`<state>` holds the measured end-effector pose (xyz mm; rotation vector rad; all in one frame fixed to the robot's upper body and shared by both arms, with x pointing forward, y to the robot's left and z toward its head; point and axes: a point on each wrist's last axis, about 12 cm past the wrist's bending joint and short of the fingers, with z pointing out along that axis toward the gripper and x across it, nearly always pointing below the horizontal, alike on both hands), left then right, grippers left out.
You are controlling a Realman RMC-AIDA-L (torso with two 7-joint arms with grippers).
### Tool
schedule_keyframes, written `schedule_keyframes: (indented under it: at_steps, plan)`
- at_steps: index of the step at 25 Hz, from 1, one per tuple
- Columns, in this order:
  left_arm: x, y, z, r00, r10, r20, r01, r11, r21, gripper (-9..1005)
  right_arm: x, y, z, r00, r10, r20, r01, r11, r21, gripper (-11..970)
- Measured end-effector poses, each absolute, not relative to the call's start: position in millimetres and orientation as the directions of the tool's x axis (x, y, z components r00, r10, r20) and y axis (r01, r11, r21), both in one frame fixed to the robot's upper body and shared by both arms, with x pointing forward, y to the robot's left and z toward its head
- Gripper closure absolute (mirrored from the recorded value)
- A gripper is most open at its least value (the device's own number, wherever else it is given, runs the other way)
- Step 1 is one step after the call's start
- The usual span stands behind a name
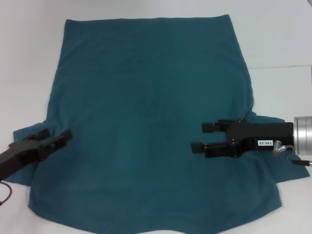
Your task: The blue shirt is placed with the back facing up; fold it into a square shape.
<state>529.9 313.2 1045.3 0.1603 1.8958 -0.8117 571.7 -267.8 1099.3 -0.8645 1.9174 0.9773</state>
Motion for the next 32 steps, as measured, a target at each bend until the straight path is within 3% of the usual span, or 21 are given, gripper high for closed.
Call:
schedule_keyframes:
  at_steps: [16, 23, 32]
  plan:
    - [520.4, 352.6, 1035.3, -0.441, -0.323, -0.837, 0.234, 0.859, -0.455, 95, 572.8, -263.1, 1101.1, -0.440, -0.183, -0.879, -0.828, 0.462, 0.318, 60]
    - [523.5, 352.7, 1025.2, -0.476, -0.299, -0.827, 0.169, 0.892, -0.420, 96, 572.8, -262.3, 1101.4, -0.440, -0.181, -0.879, -0.829, 0.459, 0.320, 59]
    - [529.1, 339.6, 1019.7, -0.515, -0.255, -0.819, 0.194, 0.895, -0.401, 98, 572.9, -262.6, 1101.6, -0.441, -0.181, -0.879, -0.828, 0.460, 0.321, 60]
